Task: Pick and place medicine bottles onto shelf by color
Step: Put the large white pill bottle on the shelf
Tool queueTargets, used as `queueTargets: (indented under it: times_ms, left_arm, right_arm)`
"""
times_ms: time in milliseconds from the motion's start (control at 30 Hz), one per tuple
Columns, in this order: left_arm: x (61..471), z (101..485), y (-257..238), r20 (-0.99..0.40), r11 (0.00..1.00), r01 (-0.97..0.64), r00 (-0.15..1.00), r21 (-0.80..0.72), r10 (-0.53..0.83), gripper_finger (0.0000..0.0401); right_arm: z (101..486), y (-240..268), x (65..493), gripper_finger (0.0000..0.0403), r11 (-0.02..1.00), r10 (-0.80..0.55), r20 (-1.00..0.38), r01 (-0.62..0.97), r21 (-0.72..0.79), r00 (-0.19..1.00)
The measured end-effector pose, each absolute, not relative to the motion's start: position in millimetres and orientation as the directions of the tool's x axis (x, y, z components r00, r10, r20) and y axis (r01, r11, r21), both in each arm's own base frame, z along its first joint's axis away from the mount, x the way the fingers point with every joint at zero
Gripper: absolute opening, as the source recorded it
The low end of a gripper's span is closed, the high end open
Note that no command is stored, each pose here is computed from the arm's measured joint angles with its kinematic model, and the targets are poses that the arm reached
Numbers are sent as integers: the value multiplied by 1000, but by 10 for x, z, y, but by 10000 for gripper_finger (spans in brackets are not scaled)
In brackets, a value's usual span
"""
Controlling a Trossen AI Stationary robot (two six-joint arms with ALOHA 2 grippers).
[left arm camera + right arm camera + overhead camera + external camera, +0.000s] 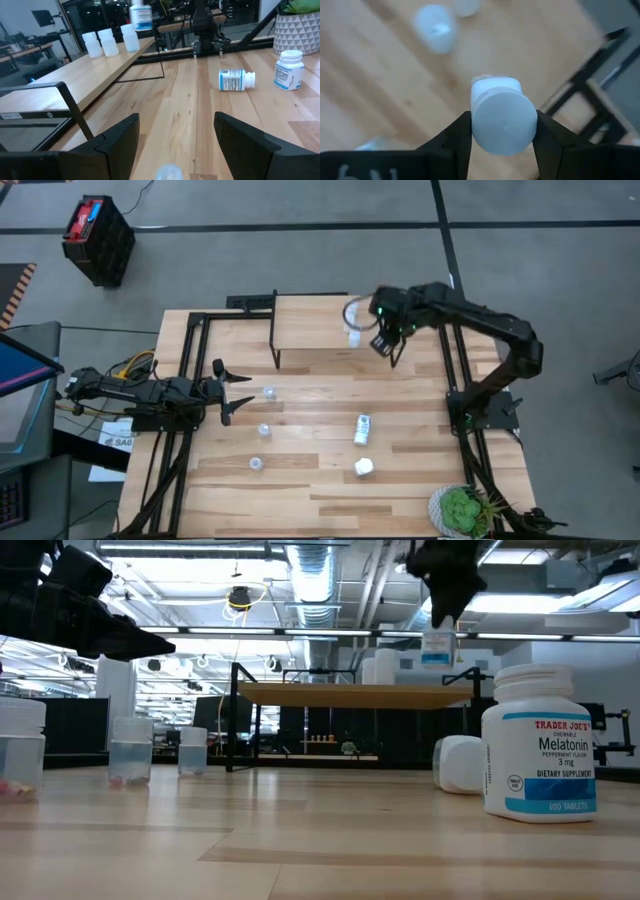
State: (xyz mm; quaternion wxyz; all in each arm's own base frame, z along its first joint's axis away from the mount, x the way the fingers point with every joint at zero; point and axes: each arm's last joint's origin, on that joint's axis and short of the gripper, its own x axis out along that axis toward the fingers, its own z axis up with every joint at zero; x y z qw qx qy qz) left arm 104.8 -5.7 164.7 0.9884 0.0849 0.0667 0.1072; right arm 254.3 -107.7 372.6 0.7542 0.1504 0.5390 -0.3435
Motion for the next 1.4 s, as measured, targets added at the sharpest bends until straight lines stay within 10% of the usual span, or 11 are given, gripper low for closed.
queueTargets:
  times_ms: [633, 1400]
  left_arm:
    - [1042, 1651, -35, -107, 942, -275, 948, 192, 299, 245]
    - [1042, 1651, -34, -107, 934, -269, 948, 237, 300, 245]
  right_arm:
    - [3486, -2265, 2361, 174, 838, -348, -899, 519, -171, 266]
    - [3474, -2208, 2513, 254, 890, -403, -876, 336, -308, 266]
